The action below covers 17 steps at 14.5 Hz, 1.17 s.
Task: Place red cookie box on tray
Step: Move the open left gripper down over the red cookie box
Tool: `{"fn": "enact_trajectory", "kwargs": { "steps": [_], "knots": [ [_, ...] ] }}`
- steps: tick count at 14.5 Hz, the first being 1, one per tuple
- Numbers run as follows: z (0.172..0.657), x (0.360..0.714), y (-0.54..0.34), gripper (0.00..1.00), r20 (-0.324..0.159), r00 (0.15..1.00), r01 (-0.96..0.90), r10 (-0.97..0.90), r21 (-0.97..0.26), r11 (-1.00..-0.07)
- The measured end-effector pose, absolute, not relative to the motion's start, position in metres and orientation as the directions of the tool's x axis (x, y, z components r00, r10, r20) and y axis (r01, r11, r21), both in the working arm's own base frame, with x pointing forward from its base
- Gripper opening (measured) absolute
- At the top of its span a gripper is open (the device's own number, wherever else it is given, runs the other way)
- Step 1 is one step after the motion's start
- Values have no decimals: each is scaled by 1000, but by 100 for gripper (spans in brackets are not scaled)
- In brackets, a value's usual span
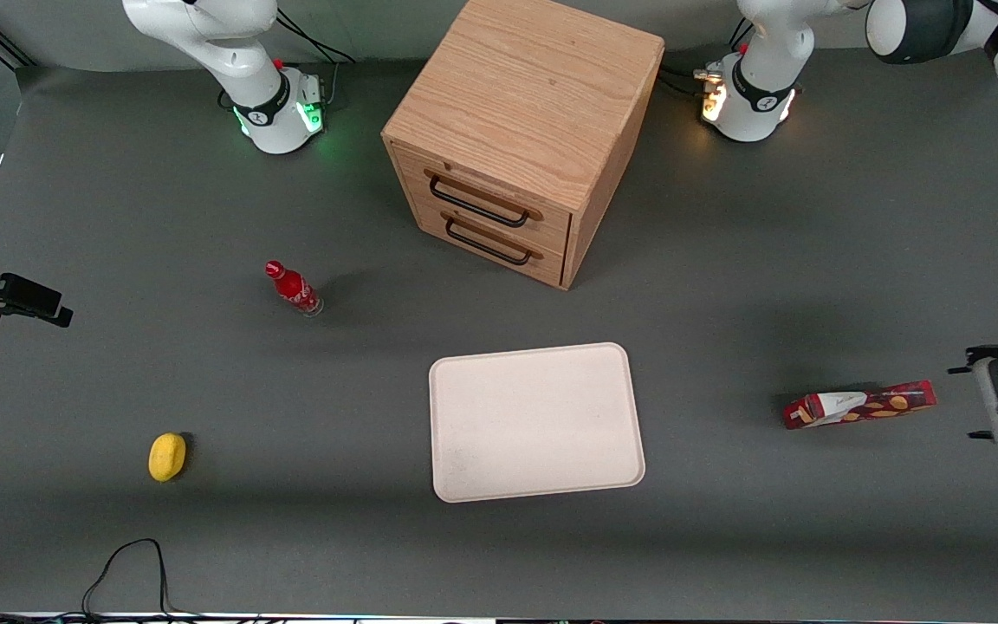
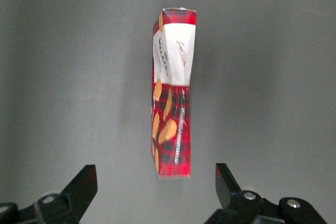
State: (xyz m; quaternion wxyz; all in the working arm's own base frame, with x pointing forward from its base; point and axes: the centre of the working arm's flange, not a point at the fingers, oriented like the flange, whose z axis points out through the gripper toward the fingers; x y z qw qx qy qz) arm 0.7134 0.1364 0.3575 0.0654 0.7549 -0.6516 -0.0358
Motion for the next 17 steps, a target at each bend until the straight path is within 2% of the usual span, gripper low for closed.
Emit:
{"fn": "enact_trajectory", "kwargs": {
  "steps": [6, 9, 14, 16, 17],
  "knots": [
    [267, 695, 121, 100, 66, 170, -977, -983, 138, -160],
    [251, 685, 118, 100, 71, 175, -973, -982, 165, -162],
    [233, 679, 115, 99, 70, 176, -976, -982, 140, -165],
    [231, 677, 112, 95, 73, 175, -977, -982, 140, -163],
    [232, 677, 112, 85, 74, 174, -977, -982, 139, -162]
  ]
}}
